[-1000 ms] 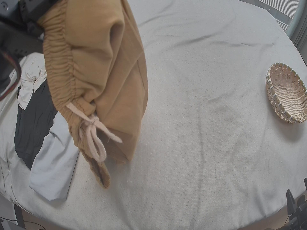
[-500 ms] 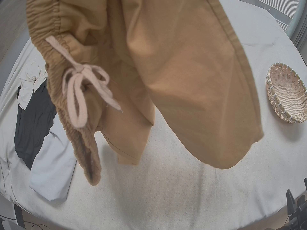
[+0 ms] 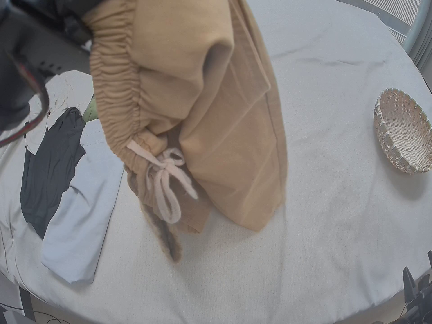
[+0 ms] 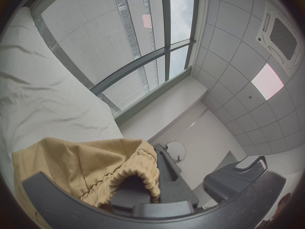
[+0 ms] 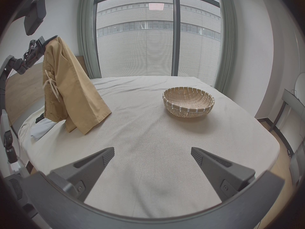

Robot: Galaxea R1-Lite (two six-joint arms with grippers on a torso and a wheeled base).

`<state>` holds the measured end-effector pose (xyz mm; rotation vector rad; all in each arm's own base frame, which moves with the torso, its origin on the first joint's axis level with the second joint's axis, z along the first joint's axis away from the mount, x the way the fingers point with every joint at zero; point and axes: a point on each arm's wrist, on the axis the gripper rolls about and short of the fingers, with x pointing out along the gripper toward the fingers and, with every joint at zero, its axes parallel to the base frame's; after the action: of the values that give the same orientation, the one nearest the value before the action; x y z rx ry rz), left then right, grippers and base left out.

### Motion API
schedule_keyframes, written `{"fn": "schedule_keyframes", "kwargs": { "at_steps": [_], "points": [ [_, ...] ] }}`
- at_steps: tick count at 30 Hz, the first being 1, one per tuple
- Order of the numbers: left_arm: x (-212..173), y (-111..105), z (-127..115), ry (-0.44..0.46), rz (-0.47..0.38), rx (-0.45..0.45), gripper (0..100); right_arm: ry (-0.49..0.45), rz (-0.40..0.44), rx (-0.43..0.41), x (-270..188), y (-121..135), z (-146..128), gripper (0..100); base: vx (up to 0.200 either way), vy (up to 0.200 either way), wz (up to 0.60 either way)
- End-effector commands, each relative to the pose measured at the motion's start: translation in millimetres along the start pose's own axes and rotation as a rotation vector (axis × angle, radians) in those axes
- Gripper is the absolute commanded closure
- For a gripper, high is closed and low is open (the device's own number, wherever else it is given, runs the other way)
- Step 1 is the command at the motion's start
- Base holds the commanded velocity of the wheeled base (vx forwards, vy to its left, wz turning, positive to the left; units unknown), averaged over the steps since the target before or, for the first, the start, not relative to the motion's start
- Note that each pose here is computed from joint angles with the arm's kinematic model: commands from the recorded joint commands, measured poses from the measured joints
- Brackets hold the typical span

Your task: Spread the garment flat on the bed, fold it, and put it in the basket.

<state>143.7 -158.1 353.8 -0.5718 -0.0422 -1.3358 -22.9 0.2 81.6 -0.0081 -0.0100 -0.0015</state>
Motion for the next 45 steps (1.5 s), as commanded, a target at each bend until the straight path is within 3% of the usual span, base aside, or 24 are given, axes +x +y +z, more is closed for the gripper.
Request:
{"fn": "schedule_keyframes", "kwargs": {
  "at_steps": [1, 2, 4, 12, 18, 22, 27, 45],
  "points": [
    [5, 12, -2, 0.004, 0.03, -0.001, 100, -0.09, 0.005, -0.004, -3, 0, 10, 0, 0.0, 0.0, 0.0],
    [5, 11, -1, 0.001, 0.027, 0.001, 100, -0.143, 0.005, -0.005, -6, 0, 24, 0, 0.0, 0.0, 0.0],
    [5, 9, 2, -0.008, 0.02, 0.007, 100, -0.151, 0.026, -0.009, -6, 1, 45, 0, 0.0, 0.0, 0.0],
    [6, 3, 12, -0.036, -0.003, 0.025, 100, -0.004, 0.215, 0.018, 28, 3, 97, 0, 0.0, 0.0, 0.0],
    [9, -3, 23, -0.063, -0.026, 0.044, 100, 0.177, 0.451, 0.282, 69, 13, 125, 0, 0.0, 0.0, 0.0],
    [10, -5, 25, -0.067, -0.032, 0.045, 100, 0.306, 0.569, 0.411, 98, 25, 123, 0, 0.0, 0.0, 0.0],
    [13, -3, 24, -0.061, -0.035, 0.041, 100, 0.368, 0.662, 0.469, 128, 45, 113, 0, 0.0, 0.0, 0.0],
    [19, -5, 17, -0.043, -0.052, 0.022, 100, 0.528, 0.722, 0.438, 208, 98, 49, 0, 0.0, 0.0, 0.0]
  ]
}}
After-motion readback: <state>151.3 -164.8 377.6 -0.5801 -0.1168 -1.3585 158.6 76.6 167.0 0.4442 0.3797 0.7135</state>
